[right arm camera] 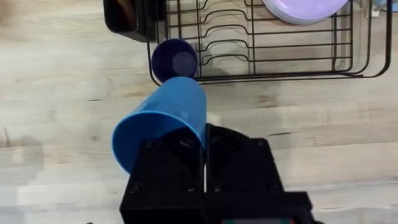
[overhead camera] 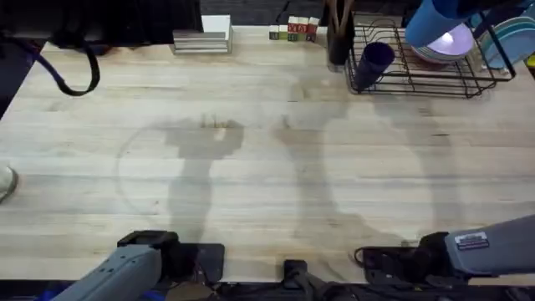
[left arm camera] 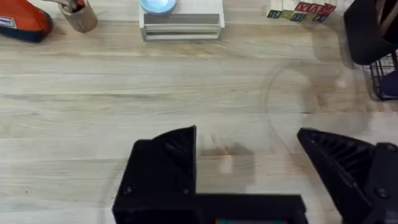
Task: Pick up the cup on the table and put them onto the rack.
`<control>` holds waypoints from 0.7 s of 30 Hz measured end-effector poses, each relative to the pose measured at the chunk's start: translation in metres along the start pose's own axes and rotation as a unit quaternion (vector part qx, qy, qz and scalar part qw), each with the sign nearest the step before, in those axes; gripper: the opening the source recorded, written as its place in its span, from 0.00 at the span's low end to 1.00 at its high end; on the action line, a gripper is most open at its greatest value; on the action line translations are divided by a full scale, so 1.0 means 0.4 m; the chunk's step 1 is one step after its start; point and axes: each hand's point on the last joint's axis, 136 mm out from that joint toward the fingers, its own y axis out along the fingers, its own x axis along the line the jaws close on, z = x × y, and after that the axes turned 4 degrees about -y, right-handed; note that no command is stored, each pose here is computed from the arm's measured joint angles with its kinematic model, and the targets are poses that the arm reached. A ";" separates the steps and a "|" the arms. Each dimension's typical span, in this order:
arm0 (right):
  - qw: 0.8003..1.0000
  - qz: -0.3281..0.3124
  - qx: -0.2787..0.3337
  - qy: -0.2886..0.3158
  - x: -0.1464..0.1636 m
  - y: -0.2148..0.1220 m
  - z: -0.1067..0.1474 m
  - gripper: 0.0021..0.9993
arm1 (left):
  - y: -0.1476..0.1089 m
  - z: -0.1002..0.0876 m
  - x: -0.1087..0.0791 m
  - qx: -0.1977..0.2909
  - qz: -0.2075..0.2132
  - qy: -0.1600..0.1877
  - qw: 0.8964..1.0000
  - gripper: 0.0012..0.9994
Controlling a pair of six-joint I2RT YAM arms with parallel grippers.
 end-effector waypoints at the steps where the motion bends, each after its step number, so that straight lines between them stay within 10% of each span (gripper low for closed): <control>1: 1.000 0.000 -0.002 -0.001 -0.001 0.000 -0.003 0.03 | 0.000 0.000 0.000 0.000 0.000 0.000 1.000 0.99; 21: 1.000 -0.003 0.025 -0.011 0.004 0.149 -0.042 0.03 | 0.000 0.000 0.000 0.000 0.000 0.000 1.000 0.99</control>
